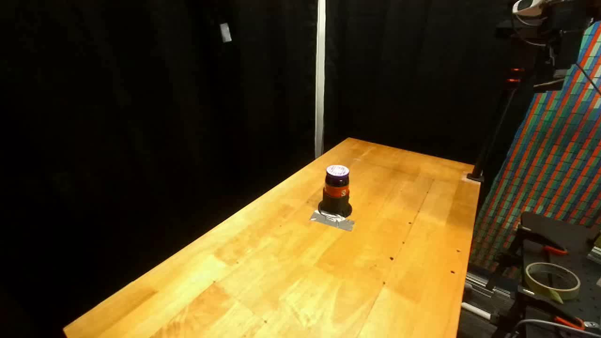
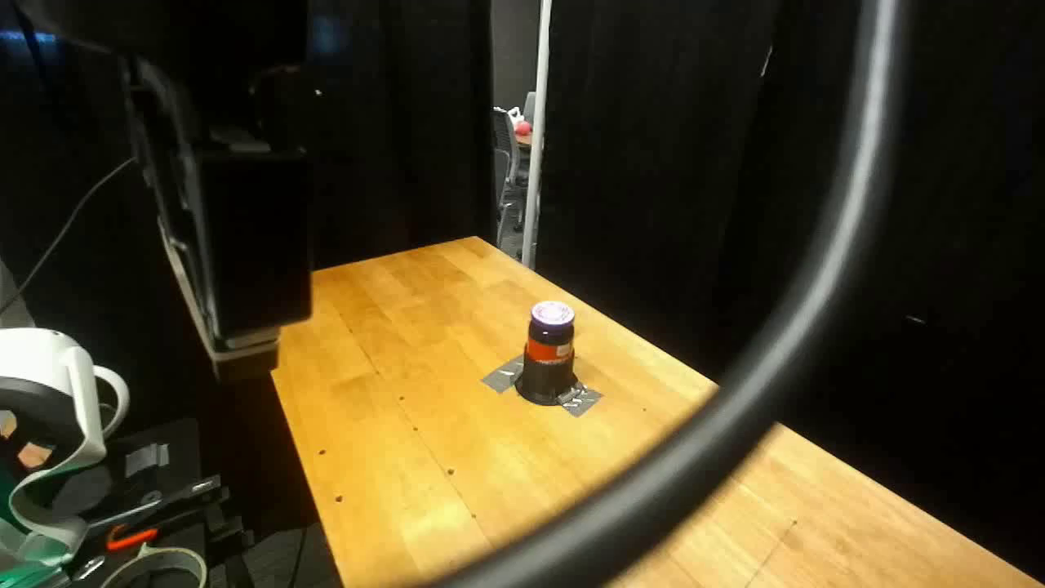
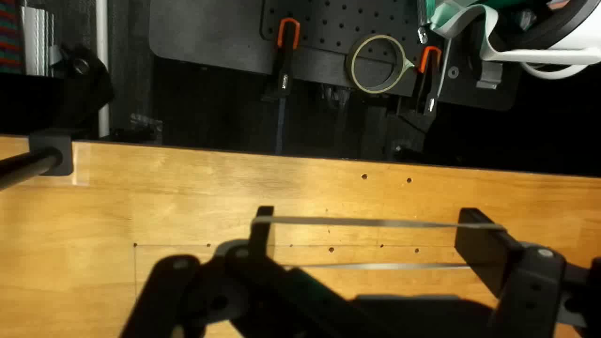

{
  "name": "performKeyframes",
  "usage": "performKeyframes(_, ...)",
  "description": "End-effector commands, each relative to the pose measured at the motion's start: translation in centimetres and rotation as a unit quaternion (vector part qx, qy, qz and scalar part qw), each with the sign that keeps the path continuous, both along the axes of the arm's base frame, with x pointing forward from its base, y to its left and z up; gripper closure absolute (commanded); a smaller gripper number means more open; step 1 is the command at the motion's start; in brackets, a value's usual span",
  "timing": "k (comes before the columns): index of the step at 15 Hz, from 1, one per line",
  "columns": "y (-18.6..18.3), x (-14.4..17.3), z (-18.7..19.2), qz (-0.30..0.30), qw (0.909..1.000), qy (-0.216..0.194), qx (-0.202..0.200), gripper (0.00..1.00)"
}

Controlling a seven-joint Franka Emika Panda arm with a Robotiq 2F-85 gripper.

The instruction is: Put the rubber band on the jar.

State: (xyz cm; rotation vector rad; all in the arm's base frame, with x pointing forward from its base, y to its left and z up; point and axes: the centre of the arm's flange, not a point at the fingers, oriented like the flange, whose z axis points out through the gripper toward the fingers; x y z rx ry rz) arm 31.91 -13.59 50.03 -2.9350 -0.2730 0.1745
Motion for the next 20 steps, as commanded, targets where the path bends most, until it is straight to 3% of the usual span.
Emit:
performKeyframes(1, 0.0, 0.0, 0.2, 0.000, 1.0000, -0.002, -0.001, 0.00)
performKeyframes(15, 0.0, 0.2, 0.6, -0.002, 1.0000, -0.006, -0.006, 0.00)
performKeyframes(20, 7.7, 5.2, 0.2, 0.025, 0.9965, 0.021, -0.077, 0.00)
